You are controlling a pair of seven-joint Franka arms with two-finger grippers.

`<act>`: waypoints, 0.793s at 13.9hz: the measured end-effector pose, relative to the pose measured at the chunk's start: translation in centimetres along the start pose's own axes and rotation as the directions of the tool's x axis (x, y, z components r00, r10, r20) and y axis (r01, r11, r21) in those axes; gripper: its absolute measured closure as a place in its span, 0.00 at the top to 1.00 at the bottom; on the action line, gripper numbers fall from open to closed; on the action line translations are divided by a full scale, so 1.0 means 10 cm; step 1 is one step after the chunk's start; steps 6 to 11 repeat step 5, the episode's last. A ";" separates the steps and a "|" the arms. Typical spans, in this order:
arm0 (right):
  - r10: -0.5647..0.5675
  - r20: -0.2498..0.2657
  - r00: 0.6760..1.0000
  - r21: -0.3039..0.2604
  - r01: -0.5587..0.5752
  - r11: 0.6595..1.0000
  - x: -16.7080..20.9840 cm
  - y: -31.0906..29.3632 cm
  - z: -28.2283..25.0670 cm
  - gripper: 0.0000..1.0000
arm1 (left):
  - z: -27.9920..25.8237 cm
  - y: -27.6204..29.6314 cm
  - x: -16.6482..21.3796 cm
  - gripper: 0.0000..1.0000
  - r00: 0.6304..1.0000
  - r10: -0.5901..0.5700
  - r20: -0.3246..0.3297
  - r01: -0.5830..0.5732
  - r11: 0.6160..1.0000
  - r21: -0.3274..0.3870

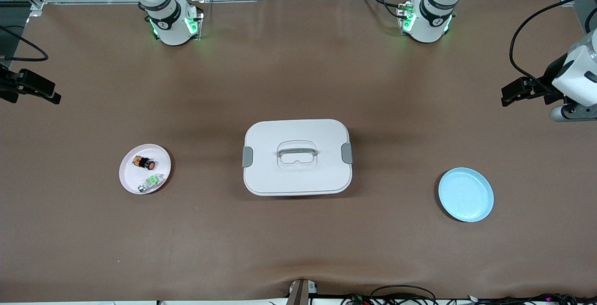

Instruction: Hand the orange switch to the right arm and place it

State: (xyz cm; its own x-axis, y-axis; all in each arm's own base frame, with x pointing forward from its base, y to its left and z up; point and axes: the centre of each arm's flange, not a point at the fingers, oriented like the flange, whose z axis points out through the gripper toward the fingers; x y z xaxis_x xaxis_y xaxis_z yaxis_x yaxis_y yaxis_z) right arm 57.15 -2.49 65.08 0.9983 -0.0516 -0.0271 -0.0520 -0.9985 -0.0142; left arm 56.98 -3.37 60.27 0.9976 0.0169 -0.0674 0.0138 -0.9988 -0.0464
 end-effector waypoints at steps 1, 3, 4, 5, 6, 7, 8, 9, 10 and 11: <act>0.000 0.000 1.000 0.000 0.000 1.000 0.00 0.00 0.00 1.00 | 0.00 0.00 0.00 1.00 1.000 0.000 0.000 0.000 1.000 0.000; 0.000 0.005 1.000 0.004 0.000 1.000 -0.01 0.00 0.00 1.00 | 0.00 0.00 0.00 1.00 1.000 0.000 0.000 0.000 1.000 0.000; 0.000 0.007 1.000 0.007 0.000 1.000 -0.02 -0.01 0.00 1.00 | 0.00 0.00 0.00 1.00 1.000 0.000 0.000 0.000 1.000 0.000; -0.001 0.008 1.000 0.008 0.001 1.000 -0.02 -0.01 0.00 1.00 | 0.00 0.00 0.00 1.00 1.000 0.000 0.001 0.000 1.000 0.000; -0.001 0.008 1.000 0.008 0.001 1.000 -0.02 -0.01 0.00 1.00 | 0.00 0.00 0.00 1.00 1.000 0.000 0.001 0.000 1.000 0.000; -0.001 0.008 1.000 0.008 0.001 1.000 -0.02 -0.01 0.00 1.00 | 0.00 0.00 0.00 1.00 1.000 0.000 0.001 0.000 1.000 0.000; -0.001 0.008 1.000 0.008 0.001 1.000 -0.02 -0.01 0.00 1.00 | 0.00 0.00 0.00 1.00 1.000 0.000 0.001 0.000 1.000 0.000; -0.001 0.008 1.000 0.008 0.001 1.000 -0.02 -0.01 0.00 1.00 | 0.00 0.00 0.00 1.00 1.000 0.000 0.001 0.000 1.000 0.000; -0.001 0.008 1.000 0.008 0.001 1.000 -0.02 -0.01 0.00 1.00 | 0.00 0.00 0.00 1.00 1.000 0.000 0.001 0.000 1.000 0.000; -0.001 0.008 1.000 0.008 0.001 1.000 -0.02 -0.01 0.00 1.00 | 0.00 0.00 0.00 1.00 1.000 0.000 0.001 0.000 1.000 0.000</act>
